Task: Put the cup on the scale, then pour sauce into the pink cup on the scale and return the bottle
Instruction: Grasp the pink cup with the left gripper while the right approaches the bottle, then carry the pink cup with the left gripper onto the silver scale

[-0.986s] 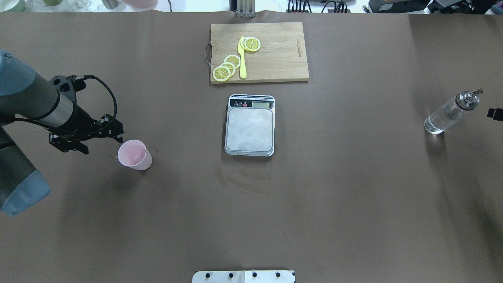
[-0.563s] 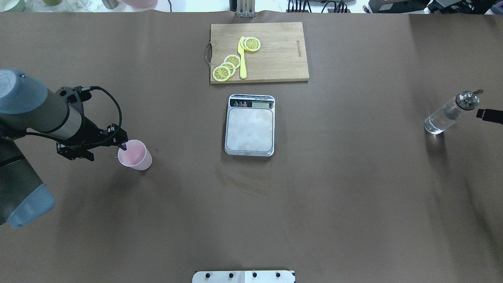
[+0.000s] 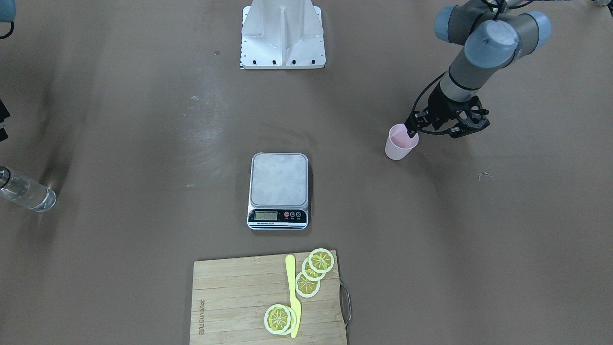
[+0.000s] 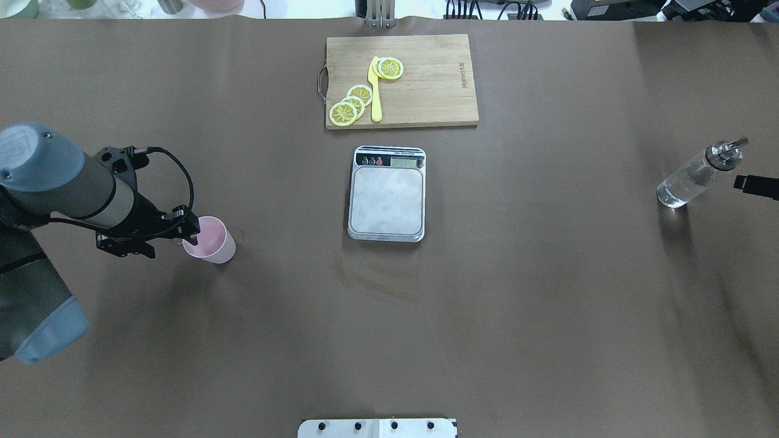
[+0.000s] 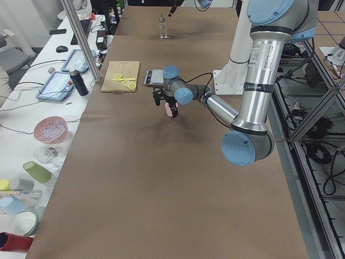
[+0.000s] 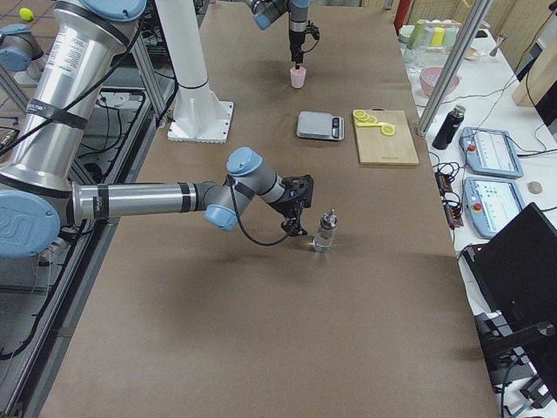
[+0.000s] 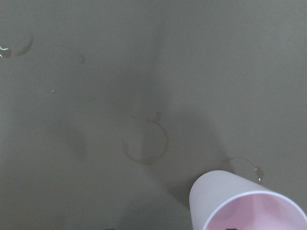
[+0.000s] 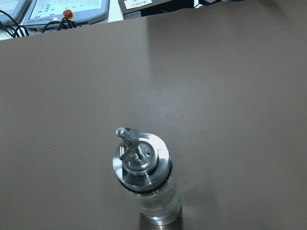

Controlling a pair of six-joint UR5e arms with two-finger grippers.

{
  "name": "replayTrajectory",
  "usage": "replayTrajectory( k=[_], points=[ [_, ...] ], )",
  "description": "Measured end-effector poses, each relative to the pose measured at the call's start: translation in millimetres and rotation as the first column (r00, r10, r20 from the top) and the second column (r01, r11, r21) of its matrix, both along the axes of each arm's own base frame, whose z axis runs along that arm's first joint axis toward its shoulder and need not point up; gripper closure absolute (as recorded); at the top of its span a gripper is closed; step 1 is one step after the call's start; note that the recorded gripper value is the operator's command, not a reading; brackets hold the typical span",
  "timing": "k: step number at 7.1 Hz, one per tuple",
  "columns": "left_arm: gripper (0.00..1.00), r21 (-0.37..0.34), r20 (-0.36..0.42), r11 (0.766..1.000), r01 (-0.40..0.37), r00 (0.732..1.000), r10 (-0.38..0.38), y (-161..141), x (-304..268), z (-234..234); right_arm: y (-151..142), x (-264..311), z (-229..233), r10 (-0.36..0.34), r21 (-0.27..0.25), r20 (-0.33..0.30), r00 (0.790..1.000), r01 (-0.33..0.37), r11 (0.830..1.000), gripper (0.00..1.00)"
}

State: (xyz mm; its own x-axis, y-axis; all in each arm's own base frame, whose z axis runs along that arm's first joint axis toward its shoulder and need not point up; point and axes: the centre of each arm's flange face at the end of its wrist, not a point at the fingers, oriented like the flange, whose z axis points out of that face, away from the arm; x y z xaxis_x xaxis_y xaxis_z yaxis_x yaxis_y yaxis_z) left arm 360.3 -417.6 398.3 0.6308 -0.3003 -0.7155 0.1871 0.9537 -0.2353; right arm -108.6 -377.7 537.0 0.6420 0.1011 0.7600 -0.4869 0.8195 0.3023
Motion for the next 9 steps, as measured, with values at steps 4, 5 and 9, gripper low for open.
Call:
replayTrajectory(
  k=[4,5,9],
  points=[
    [0.65,-0.006,-0.005,1.0,-0.019,1.0,0.019,6.2,15.7,-4.0,6.1,-39.1,2.2,0.001,0.108,-0.14,0.99,0.014,0.994,0.0],
    [0.81,-0.009,-0.006,1.0,-0.022,1.0,0.022,4.0,20.5,-5.3,6.5,-42.2,8.4,0.003,0.129,-0.18,0.984,0.021,0.991,0.0],
    [1.0,-0.009,-0.018,1.0,-0.026,0.999,0.026,0.6,23.8,-12.5,1.8,-51.2,56.7,0.016,0.212,-0.22,0.975,0.032,0.977,0.12]
  ],
)
